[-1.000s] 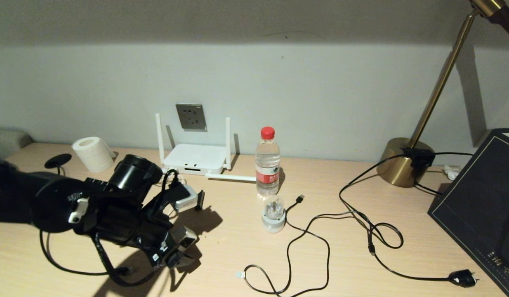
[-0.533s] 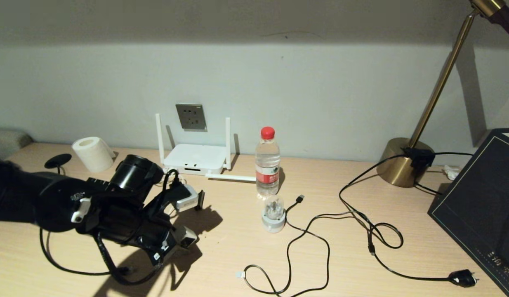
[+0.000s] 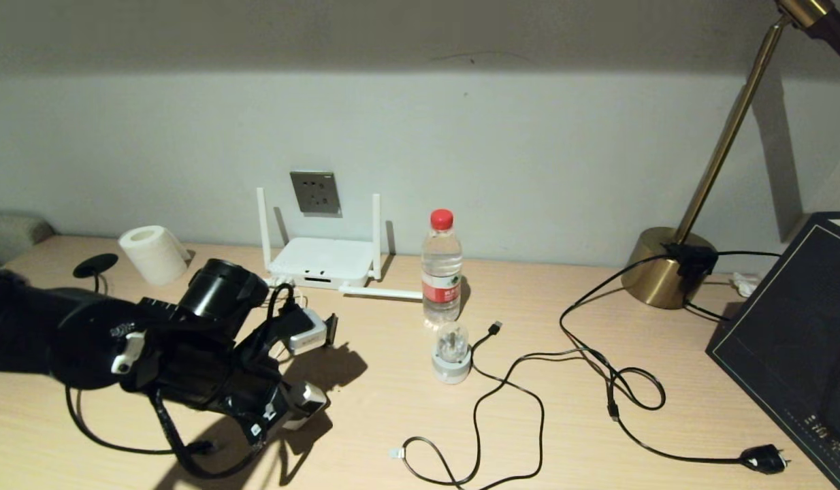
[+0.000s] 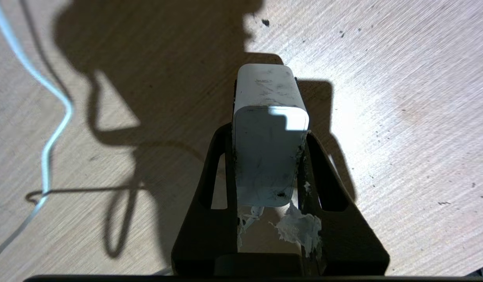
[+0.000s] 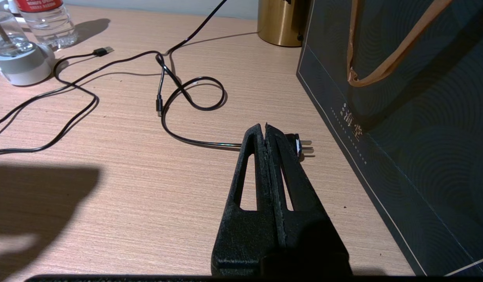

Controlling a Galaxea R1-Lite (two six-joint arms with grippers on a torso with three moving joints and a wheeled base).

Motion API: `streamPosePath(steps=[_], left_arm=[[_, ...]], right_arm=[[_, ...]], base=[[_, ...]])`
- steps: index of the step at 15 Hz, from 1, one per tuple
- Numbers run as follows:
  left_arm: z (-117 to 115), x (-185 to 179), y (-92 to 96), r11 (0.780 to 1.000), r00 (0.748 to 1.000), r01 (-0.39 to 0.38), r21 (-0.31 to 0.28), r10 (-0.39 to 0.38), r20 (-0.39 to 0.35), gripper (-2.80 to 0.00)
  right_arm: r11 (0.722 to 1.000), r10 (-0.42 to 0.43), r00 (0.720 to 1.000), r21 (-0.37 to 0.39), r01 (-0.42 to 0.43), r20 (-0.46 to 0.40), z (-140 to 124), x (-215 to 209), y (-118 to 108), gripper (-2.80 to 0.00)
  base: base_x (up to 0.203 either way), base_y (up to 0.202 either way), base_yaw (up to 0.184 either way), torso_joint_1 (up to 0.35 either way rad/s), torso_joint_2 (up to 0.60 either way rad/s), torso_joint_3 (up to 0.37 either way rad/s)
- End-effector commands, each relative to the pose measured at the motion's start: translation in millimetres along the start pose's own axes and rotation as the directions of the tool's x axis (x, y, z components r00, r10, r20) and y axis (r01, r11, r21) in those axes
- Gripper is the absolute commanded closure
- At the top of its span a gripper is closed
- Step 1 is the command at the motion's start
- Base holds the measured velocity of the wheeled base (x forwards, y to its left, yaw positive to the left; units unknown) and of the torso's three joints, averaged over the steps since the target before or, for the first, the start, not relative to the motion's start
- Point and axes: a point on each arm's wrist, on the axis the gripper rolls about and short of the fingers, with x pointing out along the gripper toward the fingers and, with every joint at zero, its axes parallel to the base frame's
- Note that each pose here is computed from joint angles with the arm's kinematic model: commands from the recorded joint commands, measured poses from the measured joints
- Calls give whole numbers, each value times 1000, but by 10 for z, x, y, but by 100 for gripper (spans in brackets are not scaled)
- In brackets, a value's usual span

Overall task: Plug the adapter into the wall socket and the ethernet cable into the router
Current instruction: Plug plug into socket

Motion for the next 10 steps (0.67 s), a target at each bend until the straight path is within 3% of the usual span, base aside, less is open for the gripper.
streamPosePath(steps=[1,2,4,5,7,9,10], left_arm=[[-9,-260,-17,999,996,-49,2,48,75,0],[-19,-386,8,995,986,-94,-16,95,137,0],[-21,-464,61,978,932,-187,-92,207,297,0],[-19,-447,75,963,887,-220,-154,263,379,0],[39,-361,148,908,760,-279,-312,407,506,0],[118,-125,257,846,653,-278,-455,514,557,0],[138,-4,313,825,616,-272,-495,544,570,0]], right_arm=[[1000,1,1000,-1,-1,-1,0,1,0,0],[1000,1,1000,-1,-1,-1,0,1,0,0],[1000,1,1000,-1,-1,-1,0,1,0,0],[1000,1,1000,0,-1,-1,0,1,0,0],[1000,1,1000,1,-1,-1,0,1,0,0],[1000,1,1000,-1,-1,-1,0,1,0,0],[1000,1,1000,-1,-1,-1,0,1,0,0]], base=[[0,0,0,0,0,0],[0,0,0,0,0,0],[0,0,0,0,0,0],[0,0,0,0,0,0],[0,0,0,0,0,0],[0,0,0,0,0,0],[0,0,0,0,0,0]])
